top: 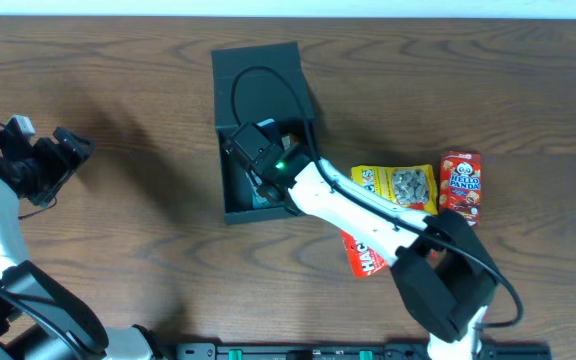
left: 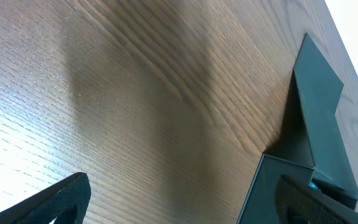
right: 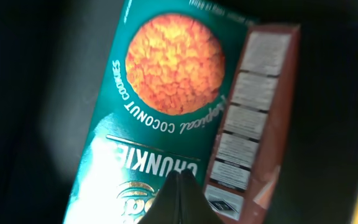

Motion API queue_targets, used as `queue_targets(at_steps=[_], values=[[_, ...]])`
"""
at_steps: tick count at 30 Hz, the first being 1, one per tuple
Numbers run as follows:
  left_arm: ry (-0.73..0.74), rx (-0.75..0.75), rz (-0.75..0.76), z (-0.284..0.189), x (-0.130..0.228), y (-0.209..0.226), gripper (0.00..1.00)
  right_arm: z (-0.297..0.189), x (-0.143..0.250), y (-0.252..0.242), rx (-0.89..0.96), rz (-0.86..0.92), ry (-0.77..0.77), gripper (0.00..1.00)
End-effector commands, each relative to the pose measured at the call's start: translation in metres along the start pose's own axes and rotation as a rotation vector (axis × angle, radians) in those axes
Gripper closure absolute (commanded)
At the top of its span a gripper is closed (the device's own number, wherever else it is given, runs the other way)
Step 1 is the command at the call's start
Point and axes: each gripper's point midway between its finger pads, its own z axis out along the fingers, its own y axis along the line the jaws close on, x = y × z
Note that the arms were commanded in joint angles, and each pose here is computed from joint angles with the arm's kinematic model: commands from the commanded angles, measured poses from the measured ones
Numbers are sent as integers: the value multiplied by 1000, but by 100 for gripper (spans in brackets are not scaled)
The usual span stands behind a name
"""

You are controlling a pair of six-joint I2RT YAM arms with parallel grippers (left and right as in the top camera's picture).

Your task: Pack container

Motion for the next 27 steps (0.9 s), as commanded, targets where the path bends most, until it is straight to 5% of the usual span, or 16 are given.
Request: queue_targets(at_steps=[1, 13, 27], values=[[-29, 18, 29, -9, -8, -8, 5, 16, 10, -2, 19, 8, 43, 98], [-29, 17, 32, -9, -8, -8, 5, 10, 11, -52, 300, -6, 13, 99], [-25, 17, 29, -9, -7, -7, 5, 28, 8, -45, 234, 54, 19, 98]])
